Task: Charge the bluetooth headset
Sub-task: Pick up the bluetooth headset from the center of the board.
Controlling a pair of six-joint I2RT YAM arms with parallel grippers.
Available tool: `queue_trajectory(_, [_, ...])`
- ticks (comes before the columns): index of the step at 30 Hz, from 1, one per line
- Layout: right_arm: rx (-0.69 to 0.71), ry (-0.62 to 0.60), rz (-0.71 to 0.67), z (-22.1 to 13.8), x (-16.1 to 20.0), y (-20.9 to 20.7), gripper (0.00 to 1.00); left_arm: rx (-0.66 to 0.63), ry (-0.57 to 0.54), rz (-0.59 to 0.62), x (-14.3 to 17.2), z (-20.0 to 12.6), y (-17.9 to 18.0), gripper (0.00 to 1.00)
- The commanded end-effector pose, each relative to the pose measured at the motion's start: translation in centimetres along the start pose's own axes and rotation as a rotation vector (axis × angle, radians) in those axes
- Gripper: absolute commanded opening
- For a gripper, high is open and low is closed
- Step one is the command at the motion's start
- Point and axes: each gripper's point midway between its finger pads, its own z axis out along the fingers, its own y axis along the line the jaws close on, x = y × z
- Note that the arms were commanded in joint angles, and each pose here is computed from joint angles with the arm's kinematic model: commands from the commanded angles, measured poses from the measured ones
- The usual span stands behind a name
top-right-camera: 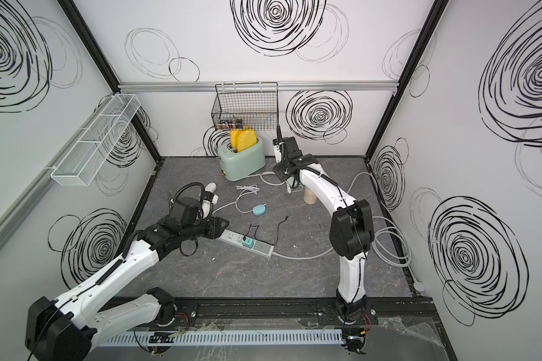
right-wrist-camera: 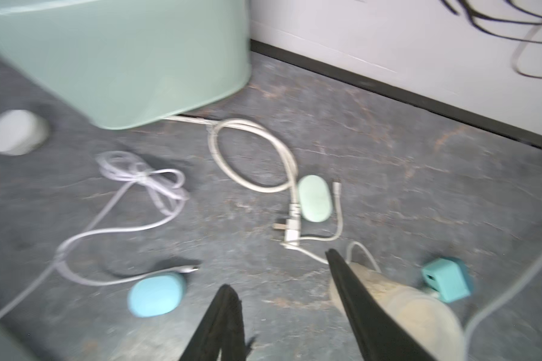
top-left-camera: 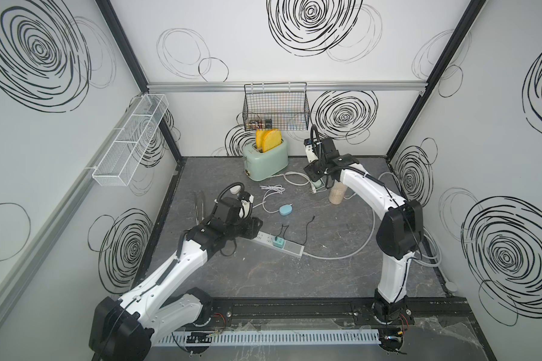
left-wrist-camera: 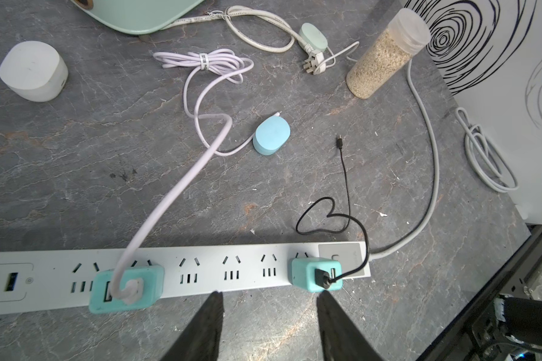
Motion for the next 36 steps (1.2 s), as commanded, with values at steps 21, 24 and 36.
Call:
queue_trajectory(21, [-0.471,-0.383,-0.633,-2.8,8.5,10.8,0.55,-0.02,-0.11,0.148,-2.4,-2.1,-0.7,0.56])
queue_trajectory(24, [-0.523,-0.343,-0.663,-0.7,8.8,10.5,0.55,-0.022,-0.104,0.157,-2.1,-1.9,-0.6,0.56])
queue_trajectory(36, [-0.692,-0.187,-0.696,6.7,9.2,11.9,0.66,0.008,-0.07,0.154,-1.5,-0.9,-0.8,0.56])
